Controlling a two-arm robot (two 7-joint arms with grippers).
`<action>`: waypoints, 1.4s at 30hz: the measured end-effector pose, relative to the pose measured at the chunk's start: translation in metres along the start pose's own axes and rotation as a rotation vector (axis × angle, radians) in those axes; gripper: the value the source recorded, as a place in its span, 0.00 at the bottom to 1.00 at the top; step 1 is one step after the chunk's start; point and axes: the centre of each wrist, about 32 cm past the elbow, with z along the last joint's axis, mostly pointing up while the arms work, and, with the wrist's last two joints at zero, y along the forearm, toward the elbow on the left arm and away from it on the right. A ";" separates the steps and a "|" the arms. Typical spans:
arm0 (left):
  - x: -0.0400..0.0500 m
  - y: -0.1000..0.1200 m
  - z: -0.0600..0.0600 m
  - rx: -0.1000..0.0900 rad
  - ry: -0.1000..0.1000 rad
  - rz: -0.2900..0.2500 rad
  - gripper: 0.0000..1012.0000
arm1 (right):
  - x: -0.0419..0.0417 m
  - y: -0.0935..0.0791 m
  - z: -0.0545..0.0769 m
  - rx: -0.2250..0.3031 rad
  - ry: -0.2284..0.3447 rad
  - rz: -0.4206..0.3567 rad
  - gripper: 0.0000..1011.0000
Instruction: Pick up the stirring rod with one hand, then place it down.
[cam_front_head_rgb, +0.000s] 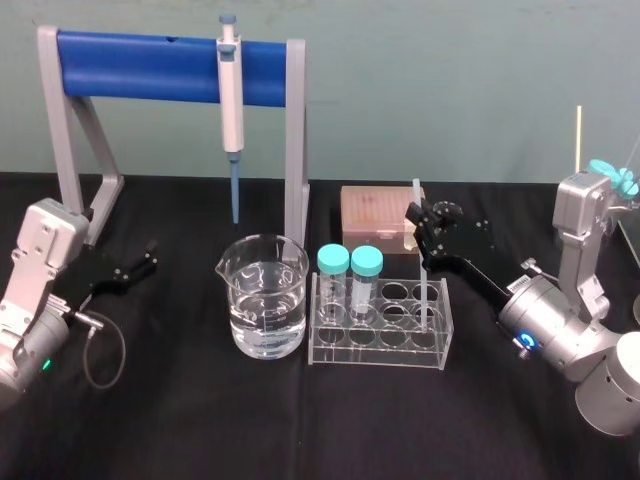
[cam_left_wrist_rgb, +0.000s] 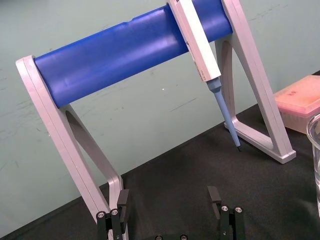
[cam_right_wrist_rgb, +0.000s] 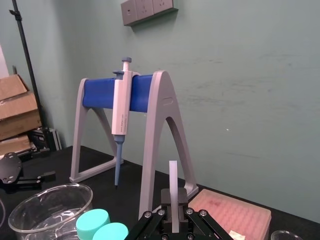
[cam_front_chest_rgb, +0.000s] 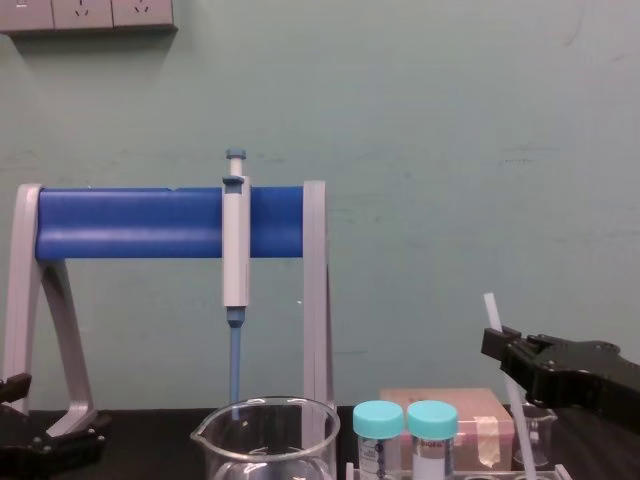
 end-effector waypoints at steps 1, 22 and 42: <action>0.0000 0.000 0.000 0.000 0.000 0.000 0.99 | 0.0001 0.000 0.000 -0.001 0.000 -0.001 0.07; 0.0000 0.000 0.000 0.000 0.000 0.000 0.99 | 0.0000 -0.001 0.000 -0.005 -0.005 -0.011 0.18; 0.0000 0.000 0.000 0.000 0.000 0.000 0.99 | 0.0002 -0.001 0.000 -0.003 -0.003 -0.008 0.82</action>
